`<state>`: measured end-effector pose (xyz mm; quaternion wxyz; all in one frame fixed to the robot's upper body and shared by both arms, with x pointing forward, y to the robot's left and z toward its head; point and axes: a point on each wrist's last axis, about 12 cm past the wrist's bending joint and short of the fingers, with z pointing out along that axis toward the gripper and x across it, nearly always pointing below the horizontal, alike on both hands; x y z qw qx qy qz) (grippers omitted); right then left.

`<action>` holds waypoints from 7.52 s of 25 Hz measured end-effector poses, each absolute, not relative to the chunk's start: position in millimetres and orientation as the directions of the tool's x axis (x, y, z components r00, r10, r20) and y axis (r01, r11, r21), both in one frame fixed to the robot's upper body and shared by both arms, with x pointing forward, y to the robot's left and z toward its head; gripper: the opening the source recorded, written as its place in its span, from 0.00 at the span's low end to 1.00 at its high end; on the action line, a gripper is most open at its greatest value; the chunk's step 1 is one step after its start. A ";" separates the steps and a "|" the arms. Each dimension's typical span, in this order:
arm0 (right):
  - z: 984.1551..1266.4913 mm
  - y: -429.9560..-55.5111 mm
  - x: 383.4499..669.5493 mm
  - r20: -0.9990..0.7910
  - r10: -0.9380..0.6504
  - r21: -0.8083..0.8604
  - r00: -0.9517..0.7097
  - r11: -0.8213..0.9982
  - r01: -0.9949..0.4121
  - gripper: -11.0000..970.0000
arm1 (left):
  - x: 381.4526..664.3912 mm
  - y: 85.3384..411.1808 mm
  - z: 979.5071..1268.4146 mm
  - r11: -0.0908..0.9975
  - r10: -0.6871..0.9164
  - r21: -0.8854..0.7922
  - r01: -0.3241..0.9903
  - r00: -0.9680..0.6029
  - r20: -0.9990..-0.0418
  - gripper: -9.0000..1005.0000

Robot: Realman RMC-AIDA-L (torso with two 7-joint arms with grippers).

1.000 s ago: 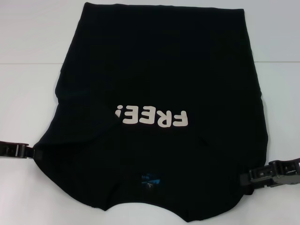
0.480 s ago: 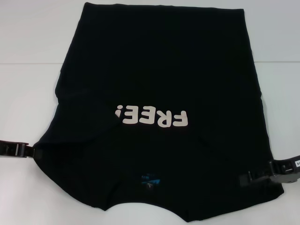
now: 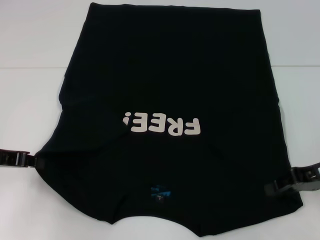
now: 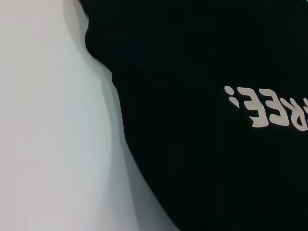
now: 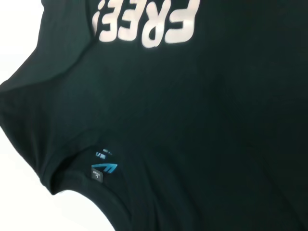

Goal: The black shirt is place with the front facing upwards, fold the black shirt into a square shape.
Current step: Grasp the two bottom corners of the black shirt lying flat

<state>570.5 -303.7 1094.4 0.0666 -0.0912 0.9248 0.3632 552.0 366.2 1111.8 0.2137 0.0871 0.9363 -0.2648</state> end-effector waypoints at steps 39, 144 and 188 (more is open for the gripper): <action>1109.2 -344.0 564.8 -0.126 -0.084 0.569 -0.988 0.810 -0.141 0.84 | 557.1 362.2 1114.7 0.839 0.049 -0.460 0.289 -0.883 -0.467 0.02; 1096.1 -327.5 566.3 -0.136 -0.114 0.550 -0.984 0.817 -0.171 0.83 | 560.7 360.9 1116.3 0.835 0.053 -0.460 0.301 -0.877 -0.478 0.03; 1099.0 -325.2 566.9 -0.151 -0.101 0.583 -0.983 0.794 -0.171 0.83 | 560.3 362.0 1116.3 0.837 0.052 -0.458 0.300 -0.876 -0.479 0.03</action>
